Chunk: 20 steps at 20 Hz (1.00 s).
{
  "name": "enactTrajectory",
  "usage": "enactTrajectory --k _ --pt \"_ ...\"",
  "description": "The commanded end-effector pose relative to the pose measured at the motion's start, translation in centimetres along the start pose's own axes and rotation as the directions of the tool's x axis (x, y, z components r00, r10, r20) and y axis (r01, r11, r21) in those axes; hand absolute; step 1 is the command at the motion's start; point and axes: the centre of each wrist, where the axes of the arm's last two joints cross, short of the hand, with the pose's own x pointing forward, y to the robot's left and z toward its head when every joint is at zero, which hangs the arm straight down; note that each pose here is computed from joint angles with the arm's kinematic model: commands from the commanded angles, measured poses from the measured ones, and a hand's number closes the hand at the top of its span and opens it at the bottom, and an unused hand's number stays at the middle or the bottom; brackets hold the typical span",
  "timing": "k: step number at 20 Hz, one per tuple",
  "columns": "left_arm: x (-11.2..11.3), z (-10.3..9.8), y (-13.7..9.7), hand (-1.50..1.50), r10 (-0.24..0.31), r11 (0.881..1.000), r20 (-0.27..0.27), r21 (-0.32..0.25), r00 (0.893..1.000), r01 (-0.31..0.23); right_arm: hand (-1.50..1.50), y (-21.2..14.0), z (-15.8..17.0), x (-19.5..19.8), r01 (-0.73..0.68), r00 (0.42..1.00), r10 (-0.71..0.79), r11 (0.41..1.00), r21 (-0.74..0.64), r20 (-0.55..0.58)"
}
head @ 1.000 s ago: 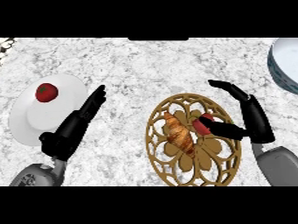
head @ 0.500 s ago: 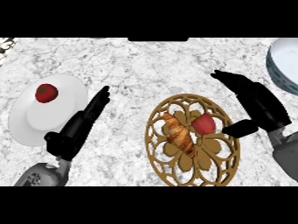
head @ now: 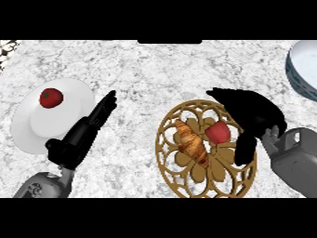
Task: Pick the bell pepper from the placemat and place it in the bowl
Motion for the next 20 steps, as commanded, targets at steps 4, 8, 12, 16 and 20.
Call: enactTrajectory --k 4,8,12,16,20 --pt "0.2 0.5 -0.4 0.00 0.003 1.000 0.024 -0.004 1.000 -0.003 -1.50 -0.3 0.4 4.7 -0.025 0.995 0.037 0.991 0.129 -0.091" --pt "1.2 -0.9 0.7 0.00 0.005 1.000 0.019 -0.003 1.000 -0.005 -1.50 -0.2 0.3 4.5 -0.032 0.993 0.045 0.992 0.121 -0.105" --pt "0.5 -1.3 0.3 0.00 0.001 1.000 -0.001 0.010 1.000 -0.001 -1.50 1.5 0.0 5.6 -0.051 0.993 0.060 0.995 0.084 -0.106" --pt "-0.6 -1.1 -0.5 0.00 0.014 1.000 0.008 0.007 1.000 -0.014 -1.50 4.1 2.3 4.0 -0.081 0.992 0.084 0.996 0.037 -0.093" --pt "-1.2 -2.1 0.4 0.00 -0.009 1.000 0.010 0.019 1.000 0.009 -1.50 3.4 2.2 4.3 -0.086 0.993 0.082 0.995 -0.042 -0.083"
